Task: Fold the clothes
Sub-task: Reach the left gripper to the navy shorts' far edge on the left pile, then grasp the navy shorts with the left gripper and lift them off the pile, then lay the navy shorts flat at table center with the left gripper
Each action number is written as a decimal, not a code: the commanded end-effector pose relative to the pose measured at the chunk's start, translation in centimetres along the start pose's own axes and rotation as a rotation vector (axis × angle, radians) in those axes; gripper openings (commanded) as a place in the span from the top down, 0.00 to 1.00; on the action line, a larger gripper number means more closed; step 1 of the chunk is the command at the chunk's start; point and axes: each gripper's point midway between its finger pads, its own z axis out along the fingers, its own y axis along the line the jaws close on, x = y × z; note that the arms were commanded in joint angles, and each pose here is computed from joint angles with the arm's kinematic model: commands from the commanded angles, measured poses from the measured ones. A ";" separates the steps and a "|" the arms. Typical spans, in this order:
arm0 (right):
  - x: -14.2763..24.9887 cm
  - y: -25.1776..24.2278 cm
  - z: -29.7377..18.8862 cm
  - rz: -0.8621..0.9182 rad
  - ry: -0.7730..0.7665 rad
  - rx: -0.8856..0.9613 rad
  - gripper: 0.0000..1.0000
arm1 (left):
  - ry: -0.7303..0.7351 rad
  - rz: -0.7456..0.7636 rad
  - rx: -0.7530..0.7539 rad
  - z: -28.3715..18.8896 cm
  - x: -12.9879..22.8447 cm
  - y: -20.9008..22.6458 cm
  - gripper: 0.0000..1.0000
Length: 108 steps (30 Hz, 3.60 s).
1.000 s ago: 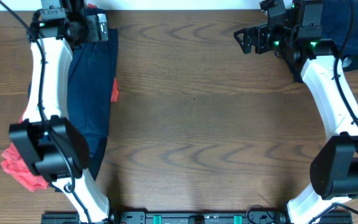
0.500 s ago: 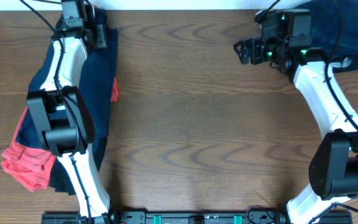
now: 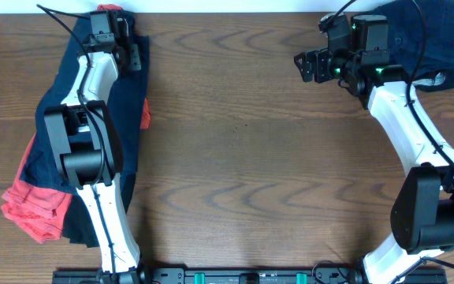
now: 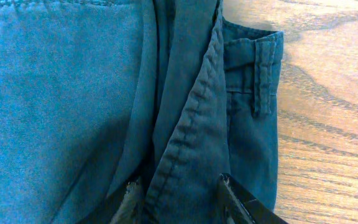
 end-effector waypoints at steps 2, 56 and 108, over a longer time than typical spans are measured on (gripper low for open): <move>0.6 0.2 0.5 0.001 0.015 -0.001 0.12 | -0.006 -0.009 -0.016 0.2 -0.3 0.3 0.61; -2.0 -7.9 -8.2 0.311 -0.117 0.099 0.12 | -0.086 0.244 0.617 -27.0 3.1 -34.0 0.94; 9.2 7.8 6.6 -0.184 0.282 -0.117 0.01 | 0.224 -0.076 0.211 -21.8 5.2 -15.3 0.02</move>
